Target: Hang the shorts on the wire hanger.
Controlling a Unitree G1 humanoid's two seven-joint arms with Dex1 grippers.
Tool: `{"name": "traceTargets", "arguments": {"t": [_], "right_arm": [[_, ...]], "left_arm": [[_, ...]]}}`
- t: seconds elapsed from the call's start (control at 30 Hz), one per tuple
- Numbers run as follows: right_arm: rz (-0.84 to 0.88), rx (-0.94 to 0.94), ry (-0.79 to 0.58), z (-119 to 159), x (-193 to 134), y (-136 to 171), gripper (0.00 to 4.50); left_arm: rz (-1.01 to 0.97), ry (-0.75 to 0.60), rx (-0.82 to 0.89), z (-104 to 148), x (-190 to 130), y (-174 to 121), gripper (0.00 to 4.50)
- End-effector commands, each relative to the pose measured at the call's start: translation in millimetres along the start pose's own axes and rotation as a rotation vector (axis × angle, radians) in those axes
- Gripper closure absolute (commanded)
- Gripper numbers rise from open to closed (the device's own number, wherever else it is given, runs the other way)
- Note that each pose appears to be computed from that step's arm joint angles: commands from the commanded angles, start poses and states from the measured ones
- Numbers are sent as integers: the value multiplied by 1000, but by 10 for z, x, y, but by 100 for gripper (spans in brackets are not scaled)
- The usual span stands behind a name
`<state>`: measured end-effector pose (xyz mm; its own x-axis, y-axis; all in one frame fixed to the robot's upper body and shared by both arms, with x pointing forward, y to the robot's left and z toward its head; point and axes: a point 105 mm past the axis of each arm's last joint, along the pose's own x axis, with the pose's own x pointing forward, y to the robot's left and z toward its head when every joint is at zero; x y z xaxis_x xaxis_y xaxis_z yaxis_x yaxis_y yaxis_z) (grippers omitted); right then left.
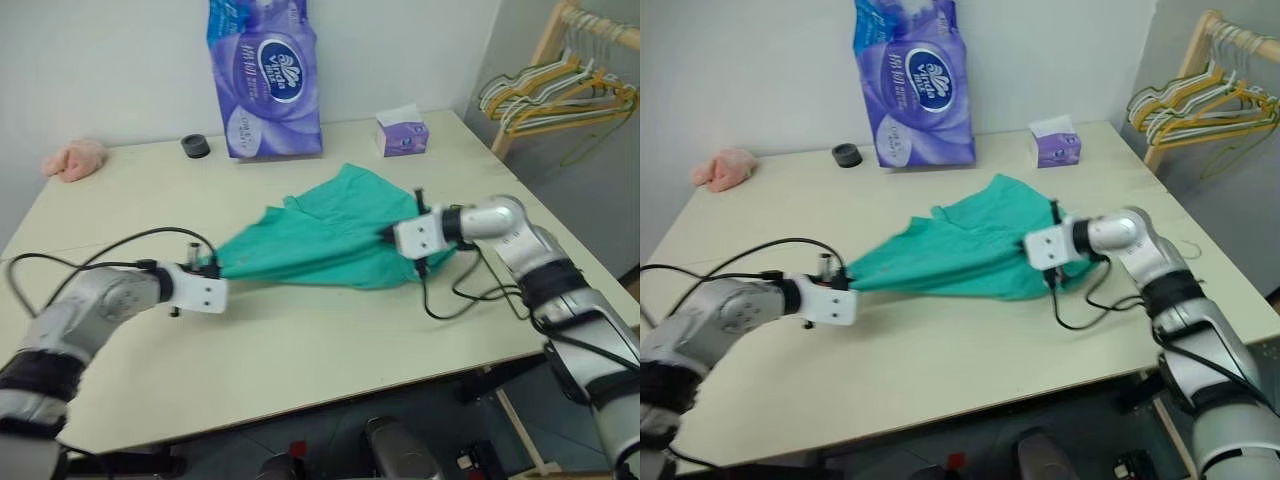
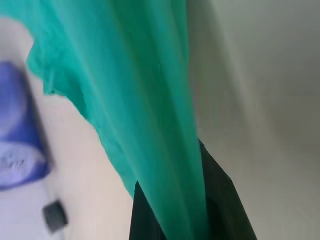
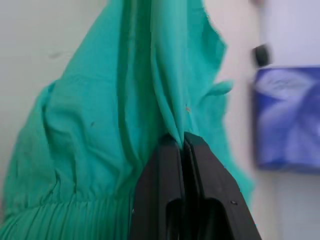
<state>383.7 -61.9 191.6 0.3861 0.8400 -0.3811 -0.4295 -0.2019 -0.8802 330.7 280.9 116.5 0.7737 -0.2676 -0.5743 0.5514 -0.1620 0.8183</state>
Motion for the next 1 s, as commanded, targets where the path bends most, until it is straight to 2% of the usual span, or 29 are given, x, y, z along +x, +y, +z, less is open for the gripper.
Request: {"name": "traceTargets", "arguments": {"t": [0.03,0.13,0.23,0.33,0.4,0.47,0.53,0.77,0.83,0.9,0.97,1.0], "right_arm": [[-166,-74,-110,235,-113,-350,450],[-144,-67,-224,437,-153,-242,450],[52,72,-351,666,-309,245,450],[391,282,-274,685,-632,984,450],[518,381,-200,681,-846,1245,450],[555,423,-136,627,-958,1330,450],[544,432,-78,511,-991,1306,450],[446,423,17,101,-792,931,450],[330,371,67,-101,-611,686,450],[78,294,162,-355,-374,129,450],[-211,106,300,-475,-292,-595,450],[-397,7,338,-411,-355,-1039,450]], "left_arm": [[6,119,-55,-181,-273,-14,448],[-64,120,-119,-61,-385,-198,448],[-261,-26,-386,419,-443,-630,448],[-549,-250,-538,1067,-624,-1009,448],[-672,-364,-562,1347,-736,-1089,448],[-683,-420,-589,1441,-733,-1027,448],[-612,-416,-603,1379,-608,-875,448],[-444,-394,-594,1152,-218,-399,448],[-345,-395,-626,1102,-16,-179,448],[-132,-322,-600,859,267,288,448],[189,-213,-563,497,379,1074,448],[405,-161,-533,324,255,1594,448]]}}
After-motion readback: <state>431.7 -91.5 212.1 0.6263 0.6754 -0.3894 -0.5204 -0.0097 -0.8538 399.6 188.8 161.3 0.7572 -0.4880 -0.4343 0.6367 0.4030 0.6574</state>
